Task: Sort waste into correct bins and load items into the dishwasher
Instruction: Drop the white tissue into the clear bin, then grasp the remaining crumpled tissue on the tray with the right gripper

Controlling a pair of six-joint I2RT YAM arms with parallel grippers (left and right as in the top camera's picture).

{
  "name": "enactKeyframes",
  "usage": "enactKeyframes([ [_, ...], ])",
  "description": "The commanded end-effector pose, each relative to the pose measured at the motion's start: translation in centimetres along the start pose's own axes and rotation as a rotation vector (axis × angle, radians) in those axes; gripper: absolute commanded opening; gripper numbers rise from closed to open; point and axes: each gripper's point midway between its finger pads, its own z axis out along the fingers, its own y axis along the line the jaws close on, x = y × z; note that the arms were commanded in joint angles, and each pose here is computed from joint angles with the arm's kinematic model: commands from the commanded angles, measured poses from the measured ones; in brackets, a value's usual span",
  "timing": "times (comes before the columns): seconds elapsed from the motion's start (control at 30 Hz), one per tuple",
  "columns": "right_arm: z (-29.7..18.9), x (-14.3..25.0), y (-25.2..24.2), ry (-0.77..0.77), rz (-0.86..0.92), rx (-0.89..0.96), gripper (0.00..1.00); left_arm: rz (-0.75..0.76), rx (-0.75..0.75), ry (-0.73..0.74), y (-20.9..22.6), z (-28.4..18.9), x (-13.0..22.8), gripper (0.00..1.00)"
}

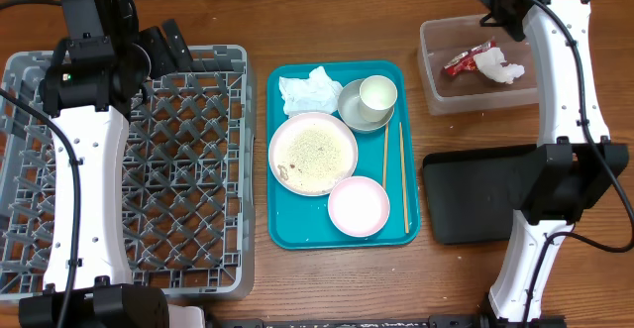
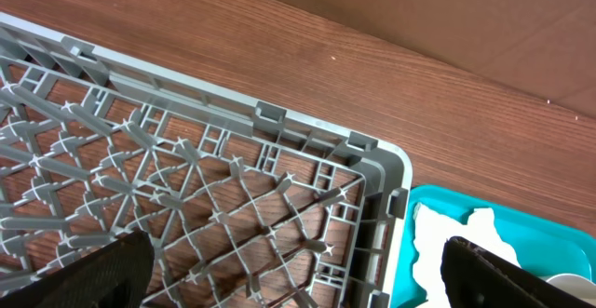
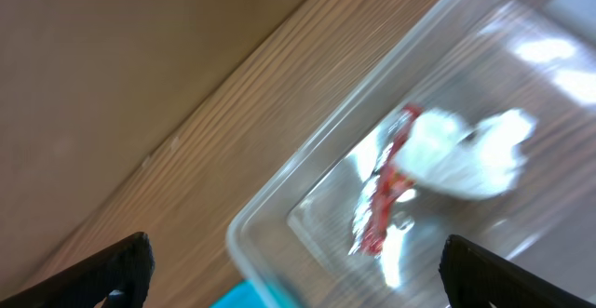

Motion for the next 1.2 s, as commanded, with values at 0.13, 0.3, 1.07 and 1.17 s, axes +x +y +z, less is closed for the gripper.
enactKeyframes([
  [0.13,-2.0,8.2,9.4,0.248,-0.380,-0.422,1.00,-0.013,0.002,-0.027,-0.2,-0.6,-0.9,1.00],
  [0.3,-2.4,13.6,13.0,0.236,-0.599,-0.426,1.00,-0.013,0.001,-0.027,-0.2,-0.6,-0.9,1.00],
  [1.07,9.5,33.1,16.5,0.165,-0.943,-0.135,0.96,-0.013,0.000,-0.022,-0.2,-0.4,-0.8,1.00],
  [1.17,10.8,33.9,15.6,0.190,-0.929,-0.112,0.95,-0.013,0.000,-0.022,-0.1,-0.4,-0.8,1.00],
])
